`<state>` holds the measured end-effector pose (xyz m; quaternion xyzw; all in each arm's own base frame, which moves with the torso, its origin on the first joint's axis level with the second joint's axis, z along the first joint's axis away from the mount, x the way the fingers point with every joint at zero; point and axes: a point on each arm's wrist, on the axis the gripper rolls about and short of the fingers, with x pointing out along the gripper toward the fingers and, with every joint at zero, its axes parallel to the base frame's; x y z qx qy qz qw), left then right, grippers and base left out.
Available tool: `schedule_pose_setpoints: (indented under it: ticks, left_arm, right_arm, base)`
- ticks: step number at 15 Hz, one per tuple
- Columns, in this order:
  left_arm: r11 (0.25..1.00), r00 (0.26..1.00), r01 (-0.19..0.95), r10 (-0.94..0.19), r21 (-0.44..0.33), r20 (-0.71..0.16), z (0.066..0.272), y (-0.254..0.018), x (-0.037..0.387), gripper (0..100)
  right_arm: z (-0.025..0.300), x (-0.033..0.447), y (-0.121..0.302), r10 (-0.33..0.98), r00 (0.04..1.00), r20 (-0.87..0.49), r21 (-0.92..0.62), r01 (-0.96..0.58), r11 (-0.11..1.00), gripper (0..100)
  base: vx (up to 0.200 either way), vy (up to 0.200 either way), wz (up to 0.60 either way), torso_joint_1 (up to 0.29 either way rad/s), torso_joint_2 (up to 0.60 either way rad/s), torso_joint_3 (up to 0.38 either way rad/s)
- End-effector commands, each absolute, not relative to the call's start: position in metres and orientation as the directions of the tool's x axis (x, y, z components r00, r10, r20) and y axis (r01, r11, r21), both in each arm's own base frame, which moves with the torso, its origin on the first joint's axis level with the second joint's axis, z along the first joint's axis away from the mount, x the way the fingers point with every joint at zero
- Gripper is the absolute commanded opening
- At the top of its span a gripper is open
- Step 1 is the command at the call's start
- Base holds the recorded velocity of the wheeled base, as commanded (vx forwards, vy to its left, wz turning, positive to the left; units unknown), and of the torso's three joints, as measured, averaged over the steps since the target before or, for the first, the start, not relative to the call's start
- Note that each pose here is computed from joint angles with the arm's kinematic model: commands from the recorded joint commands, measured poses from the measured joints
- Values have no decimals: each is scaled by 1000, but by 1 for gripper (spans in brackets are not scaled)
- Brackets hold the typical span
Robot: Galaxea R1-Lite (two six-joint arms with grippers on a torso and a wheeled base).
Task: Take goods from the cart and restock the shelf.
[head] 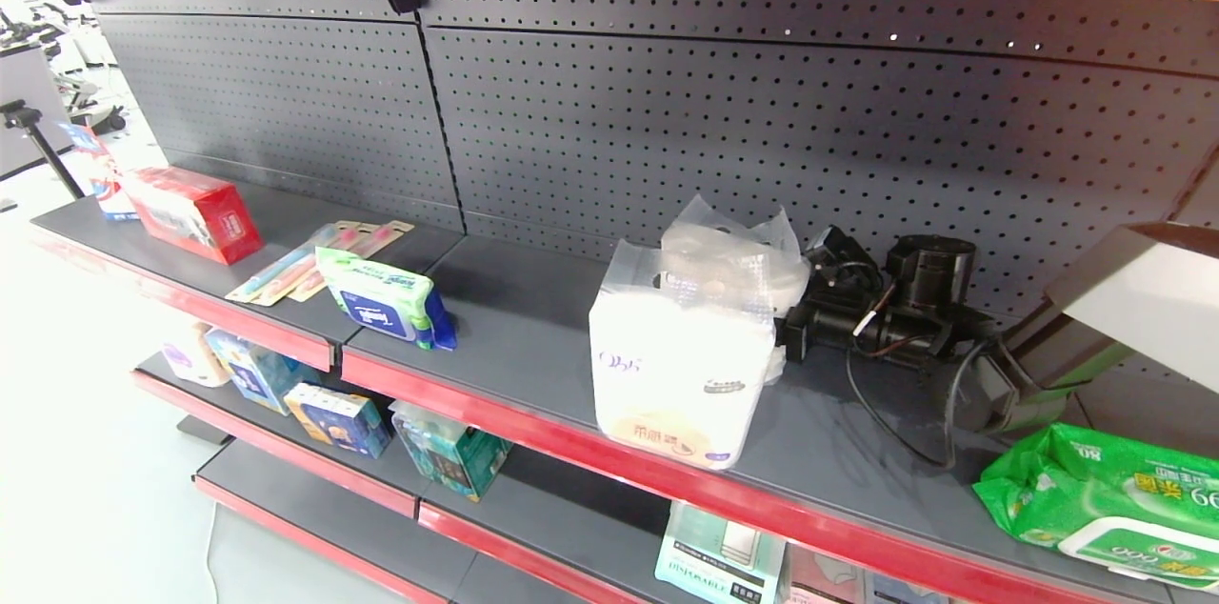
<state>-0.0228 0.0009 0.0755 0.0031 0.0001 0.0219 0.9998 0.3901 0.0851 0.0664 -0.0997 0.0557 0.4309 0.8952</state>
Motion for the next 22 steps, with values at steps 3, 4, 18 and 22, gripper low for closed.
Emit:
schedule_pose_setpoints:
  ticks: [3, 4, 18, 22]
  left_arm:
    - [999, 999, -44, 44, 6, 0, 75, 1, -23, 100]
    - [999, 999, -44, 44, 6, 0, 75, 1, -23, 100]
    - [999, 999, -44, 44, 6, 0, 75, 1, -23, 100]
    - [999, 999, -44, 44, 6, 0, 75, 1, -23, 100]
  right_arm:
    - [63, 390, 93, 772, 606, -189, -92, -794, 601, 0]
    - [62, 390, 93, 772, 606, -192, -90, -794, 601, 0]
    - [67, 392, 83, 757, 627, -183, -96, -778, 621, 100]
    - [77, 384, 64, 734, 655, -179, -100, -754, 649, 100]
  base:
    - [0, 0, 0, 0, 0, 0]
    - [0, 0, 0, 0, 0, 0]
    - [0, 0, 0, 0, 0, 0]
    - [0, 0, 0, 0, 0, 0]
